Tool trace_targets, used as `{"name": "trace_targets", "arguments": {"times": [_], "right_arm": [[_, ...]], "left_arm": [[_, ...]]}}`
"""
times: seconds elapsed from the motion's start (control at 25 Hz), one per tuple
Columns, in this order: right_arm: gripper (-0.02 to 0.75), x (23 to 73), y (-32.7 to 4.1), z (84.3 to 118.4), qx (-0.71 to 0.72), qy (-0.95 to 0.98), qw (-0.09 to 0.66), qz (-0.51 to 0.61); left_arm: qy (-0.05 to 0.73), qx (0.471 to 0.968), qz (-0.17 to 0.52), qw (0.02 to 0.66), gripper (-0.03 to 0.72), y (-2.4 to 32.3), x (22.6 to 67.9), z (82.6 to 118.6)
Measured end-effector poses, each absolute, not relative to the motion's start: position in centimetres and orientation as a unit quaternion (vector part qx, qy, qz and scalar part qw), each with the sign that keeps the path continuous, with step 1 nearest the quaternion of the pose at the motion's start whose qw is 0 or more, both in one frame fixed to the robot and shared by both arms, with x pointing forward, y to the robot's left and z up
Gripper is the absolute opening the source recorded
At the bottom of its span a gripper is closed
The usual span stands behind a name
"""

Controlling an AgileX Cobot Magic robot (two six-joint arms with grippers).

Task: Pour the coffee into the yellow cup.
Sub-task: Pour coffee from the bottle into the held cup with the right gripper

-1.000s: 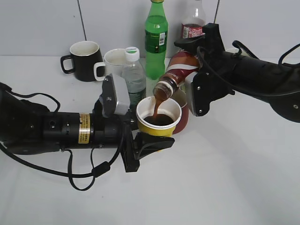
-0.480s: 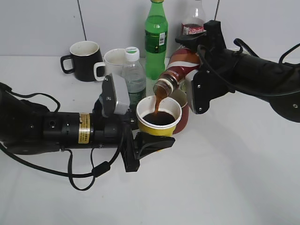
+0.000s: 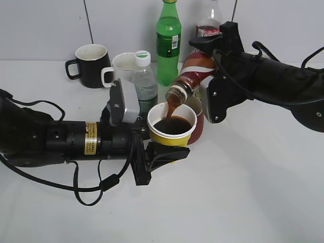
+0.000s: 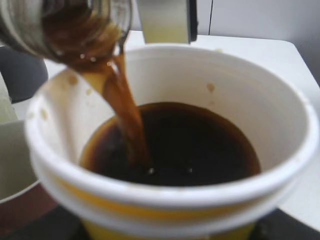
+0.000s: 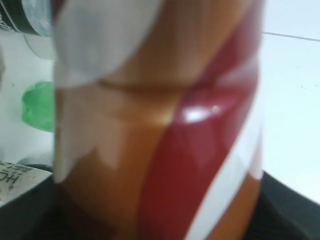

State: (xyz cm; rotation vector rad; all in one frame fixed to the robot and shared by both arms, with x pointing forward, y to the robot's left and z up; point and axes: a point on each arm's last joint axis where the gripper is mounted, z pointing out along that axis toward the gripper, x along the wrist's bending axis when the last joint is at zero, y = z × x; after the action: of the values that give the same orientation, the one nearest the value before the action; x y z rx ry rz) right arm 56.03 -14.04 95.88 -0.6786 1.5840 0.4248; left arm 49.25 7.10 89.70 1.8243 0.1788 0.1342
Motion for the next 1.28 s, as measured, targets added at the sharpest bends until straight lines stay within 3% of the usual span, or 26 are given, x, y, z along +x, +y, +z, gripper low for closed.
{"name": "trace_targets", "arguments": {"times": [0.64,0.92,1.28], "right_arm": [[0.507,56.0,-14.0,95.9,-0.238,0.713,0.615,0.238],[0.507,56.0,-14.0,96.2,-0.143,0.727,0.588,0.324],[0.507,56.4,-14.3,96.7,0.057,0.719,0.520,0.459]], "left_arm": [[0.083,0.787,0.060,0.608,0.408,7.1,49.3,89.7],[0.108,0.769,0.070,0.627,0.408,7.2,49.8,90.2],[0.157,0.751,0.112,0.631,0.408,9.9,52.2,90.8]]}}
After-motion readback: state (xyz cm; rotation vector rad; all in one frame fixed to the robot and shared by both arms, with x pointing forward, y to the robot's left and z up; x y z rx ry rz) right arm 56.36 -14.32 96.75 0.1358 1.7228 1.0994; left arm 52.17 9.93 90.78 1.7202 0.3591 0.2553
